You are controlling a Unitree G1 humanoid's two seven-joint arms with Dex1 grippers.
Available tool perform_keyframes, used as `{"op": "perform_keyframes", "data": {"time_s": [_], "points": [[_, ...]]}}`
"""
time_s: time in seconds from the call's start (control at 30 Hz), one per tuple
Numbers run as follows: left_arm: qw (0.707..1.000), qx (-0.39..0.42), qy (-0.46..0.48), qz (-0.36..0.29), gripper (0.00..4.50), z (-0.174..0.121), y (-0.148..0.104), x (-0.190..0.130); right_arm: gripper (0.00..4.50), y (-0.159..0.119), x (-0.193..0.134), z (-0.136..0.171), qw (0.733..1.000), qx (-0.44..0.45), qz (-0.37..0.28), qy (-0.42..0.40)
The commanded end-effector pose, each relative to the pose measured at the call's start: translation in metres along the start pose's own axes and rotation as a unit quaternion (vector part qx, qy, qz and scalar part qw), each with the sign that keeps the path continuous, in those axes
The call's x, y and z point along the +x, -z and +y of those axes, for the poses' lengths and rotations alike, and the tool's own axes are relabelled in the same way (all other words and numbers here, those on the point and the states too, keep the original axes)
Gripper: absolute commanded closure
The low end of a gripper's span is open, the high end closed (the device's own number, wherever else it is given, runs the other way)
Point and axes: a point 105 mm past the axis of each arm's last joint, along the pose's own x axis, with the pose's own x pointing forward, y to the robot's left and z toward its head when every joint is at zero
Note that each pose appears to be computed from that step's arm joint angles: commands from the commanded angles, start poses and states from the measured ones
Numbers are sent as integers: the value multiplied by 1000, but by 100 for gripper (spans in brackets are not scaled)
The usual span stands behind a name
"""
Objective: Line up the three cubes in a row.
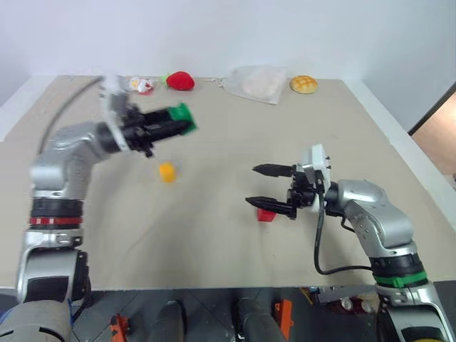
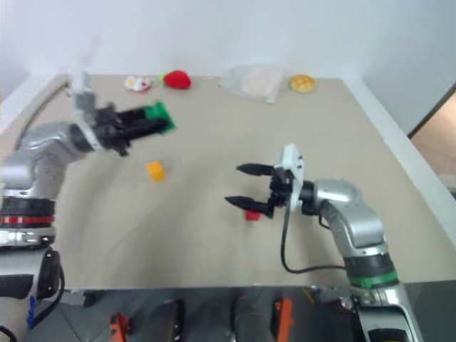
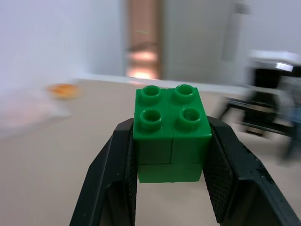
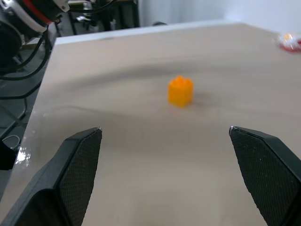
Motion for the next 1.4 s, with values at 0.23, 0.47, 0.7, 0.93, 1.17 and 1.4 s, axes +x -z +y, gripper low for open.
{"op": "perform_keyframes", "data": {"time_s": [0.23,0.47,0.7,0.93,1.17,1.4], "points": [[990,2,114,83,319,-31,79,31,0,-13,-77,6,994,-26,53,87],[987,17,118,107,319,-32,105,32,0,-6,-92,3,991,-20,80,102],[987,24,90,130,319,-28,121,16,0,-3,-88,-3,991,-24,86,98],[990,21,60,126,319,-26,124,8,0,-3,-79,-9,993,-27,78,88],[993,23,62,102,319,-29,119,22,0,-6,-74,-13,993,-32,75,81],[990,38,71,118,319,-30,132,30,0,-5,-72,-10,994,-30,72,79]]}}
